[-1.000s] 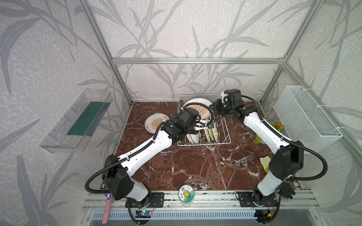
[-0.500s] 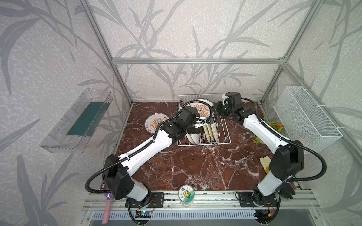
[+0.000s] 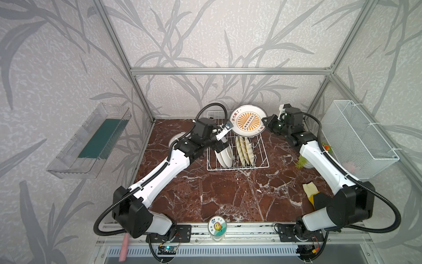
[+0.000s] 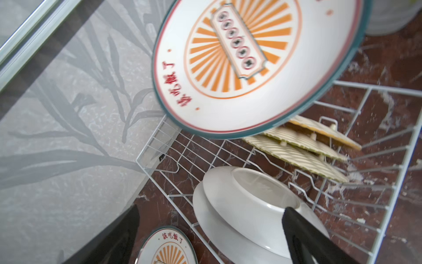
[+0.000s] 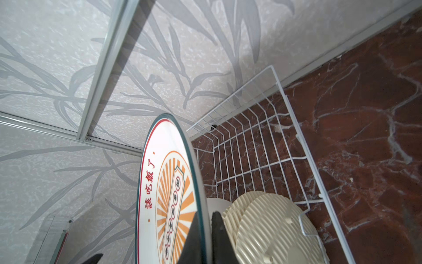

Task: Unload the plates from the dish rack
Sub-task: Place the plate on the plate.

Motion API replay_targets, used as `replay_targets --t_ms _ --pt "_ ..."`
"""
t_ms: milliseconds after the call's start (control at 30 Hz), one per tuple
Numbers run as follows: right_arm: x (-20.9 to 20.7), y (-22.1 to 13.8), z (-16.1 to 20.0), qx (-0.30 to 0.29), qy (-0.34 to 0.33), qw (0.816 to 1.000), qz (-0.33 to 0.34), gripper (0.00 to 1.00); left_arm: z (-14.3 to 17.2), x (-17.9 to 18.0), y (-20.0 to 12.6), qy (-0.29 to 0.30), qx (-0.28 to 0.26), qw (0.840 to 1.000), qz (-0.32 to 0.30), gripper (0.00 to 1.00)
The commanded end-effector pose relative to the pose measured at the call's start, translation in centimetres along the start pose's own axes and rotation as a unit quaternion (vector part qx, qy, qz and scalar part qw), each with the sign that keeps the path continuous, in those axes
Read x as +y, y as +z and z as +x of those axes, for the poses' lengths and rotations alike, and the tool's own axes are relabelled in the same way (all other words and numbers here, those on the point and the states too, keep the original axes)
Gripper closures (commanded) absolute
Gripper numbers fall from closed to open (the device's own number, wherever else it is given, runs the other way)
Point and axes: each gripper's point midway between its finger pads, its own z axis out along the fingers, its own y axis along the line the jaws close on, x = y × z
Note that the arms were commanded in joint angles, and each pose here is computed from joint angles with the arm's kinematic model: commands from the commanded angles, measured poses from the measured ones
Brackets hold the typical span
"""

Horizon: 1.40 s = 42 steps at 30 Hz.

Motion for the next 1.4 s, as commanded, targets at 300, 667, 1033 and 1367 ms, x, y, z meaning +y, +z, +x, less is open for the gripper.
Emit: replay_targets --t_ms 300,667,1033,1367 --pt "2.0 -3.1 -1.1 -0.052 -0.154 0.982 -0.092 1.00 -4.7 -0.1 0.1 -0.343 -0.072 0.910 0.219 0.03" --pt "3.9 -4.2 -0.3 -0.070 -0.220 0.958 -0.172 1.00 -3.5 -2.1 2.6 -0.383 -0.008 0.875 0.296 0.09" --pt "4.6 -2.8 0.4 -0.046 -0.202 0.954 -0.218 1.00 -4.2 -2.4 3.2 -0.389 -0.026 0.862 0.324 0.22" --pt "4.5 -2.2 1.3 -0.029 -0.195 0.951 -0.238 1.00 -5.1 -2.3 3.2 -0.390 -0.048 0.855 0.339 0.49"
